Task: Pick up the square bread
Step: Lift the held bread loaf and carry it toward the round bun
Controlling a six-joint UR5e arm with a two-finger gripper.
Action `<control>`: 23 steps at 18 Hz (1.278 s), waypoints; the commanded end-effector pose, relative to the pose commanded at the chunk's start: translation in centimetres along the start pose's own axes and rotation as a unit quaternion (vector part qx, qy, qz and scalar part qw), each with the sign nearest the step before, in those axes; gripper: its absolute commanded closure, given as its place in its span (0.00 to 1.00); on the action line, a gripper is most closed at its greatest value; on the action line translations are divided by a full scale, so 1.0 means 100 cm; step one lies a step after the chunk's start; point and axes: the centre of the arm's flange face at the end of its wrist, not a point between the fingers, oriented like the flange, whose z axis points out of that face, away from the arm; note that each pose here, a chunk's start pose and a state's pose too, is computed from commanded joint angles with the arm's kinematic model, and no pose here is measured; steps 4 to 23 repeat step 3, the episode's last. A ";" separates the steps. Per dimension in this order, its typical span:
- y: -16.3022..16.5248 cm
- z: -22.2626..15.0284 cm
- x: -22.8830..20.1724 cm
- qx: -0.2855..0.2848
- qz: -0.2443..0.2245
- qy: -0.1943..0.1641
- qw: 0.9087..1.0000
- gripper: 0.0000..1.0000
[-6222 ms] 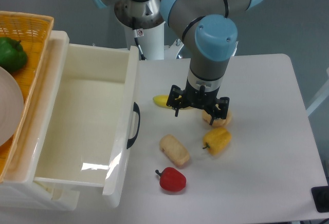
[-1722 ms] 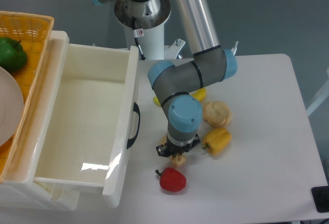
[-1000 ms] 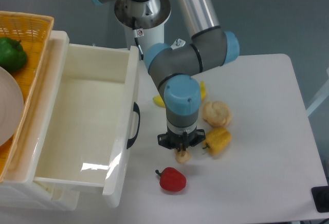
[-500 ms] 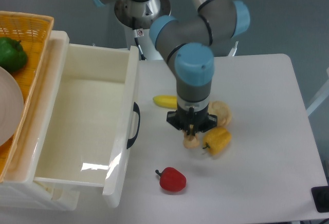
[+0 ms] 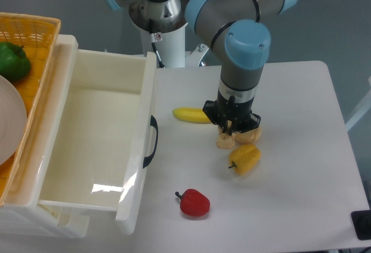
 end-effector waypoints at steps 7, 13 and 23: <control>0.006 -0.003 -0.002 -0.004 0.003 0.005 1.000 0.84; 0.006 -0.003 -0.002 -0.004 0.003 0.005 1.000 0.84; 0.006 -0.003 -0.002 -0.004 0.003 0.005 1.000 0.84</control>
